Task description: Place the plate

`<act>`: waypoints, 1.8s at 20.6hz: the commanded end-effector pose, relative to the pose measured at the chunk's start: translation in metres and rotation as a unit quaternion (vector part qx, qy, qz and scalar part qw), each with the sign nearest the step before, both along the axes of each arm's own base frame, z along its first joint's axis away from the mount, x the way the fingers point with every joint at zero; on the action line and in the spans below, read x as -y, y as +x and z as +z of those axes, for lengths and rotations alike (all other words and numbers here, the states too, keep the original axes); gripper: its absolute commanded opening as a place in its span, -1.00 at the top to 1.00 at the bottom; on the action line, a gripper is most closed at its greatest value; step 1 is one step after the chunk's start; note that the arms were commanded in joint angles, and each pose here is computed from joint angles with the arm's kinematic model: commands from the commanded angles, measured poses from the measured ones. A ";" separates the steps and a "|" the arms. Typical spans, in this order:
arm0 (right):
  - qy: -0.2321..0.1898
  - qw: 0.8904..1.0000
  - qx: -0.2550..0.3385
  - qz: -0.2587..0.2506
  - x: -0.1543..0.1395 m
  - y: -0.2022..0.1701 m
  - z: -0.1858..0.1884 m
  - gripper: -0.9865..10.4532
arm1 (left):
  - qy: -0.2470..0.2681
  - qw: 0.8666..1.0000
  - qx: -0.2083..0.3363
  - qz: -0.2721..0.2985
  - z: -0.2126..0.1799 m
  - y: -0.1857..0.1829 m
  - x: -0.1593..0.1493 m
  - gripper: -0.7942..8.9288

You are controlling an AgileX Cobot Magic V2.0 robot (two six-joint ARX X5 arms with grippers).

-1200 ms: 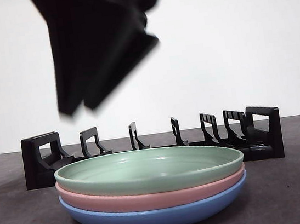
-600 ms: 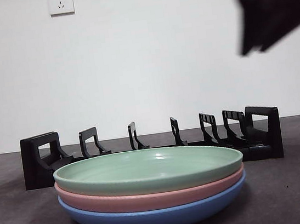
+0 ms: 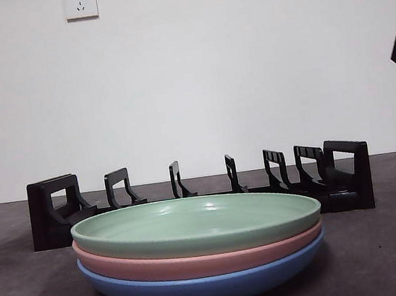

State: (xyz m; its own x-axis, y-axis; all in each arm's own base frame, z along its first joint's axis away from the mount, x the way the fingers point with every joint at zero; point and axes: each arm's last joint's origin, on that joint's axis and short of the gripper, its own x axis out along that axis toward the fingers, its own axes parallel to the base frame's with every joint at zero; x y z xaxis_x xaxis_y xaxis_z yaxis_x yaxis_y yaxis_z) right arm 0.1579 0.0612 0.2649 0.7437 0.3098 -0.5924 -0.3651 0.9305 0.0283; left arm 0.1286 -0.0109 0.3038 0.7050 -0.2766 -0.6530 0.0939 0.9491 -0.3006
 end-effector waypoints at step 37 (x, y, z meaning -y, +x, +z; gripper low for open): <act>0.026 0.999 0.017 -0.009 -0.002 0.003 0.005 0.79 | 0.069 0.939 0.299 0.153 -0.150 -0.032 -0.013 0.82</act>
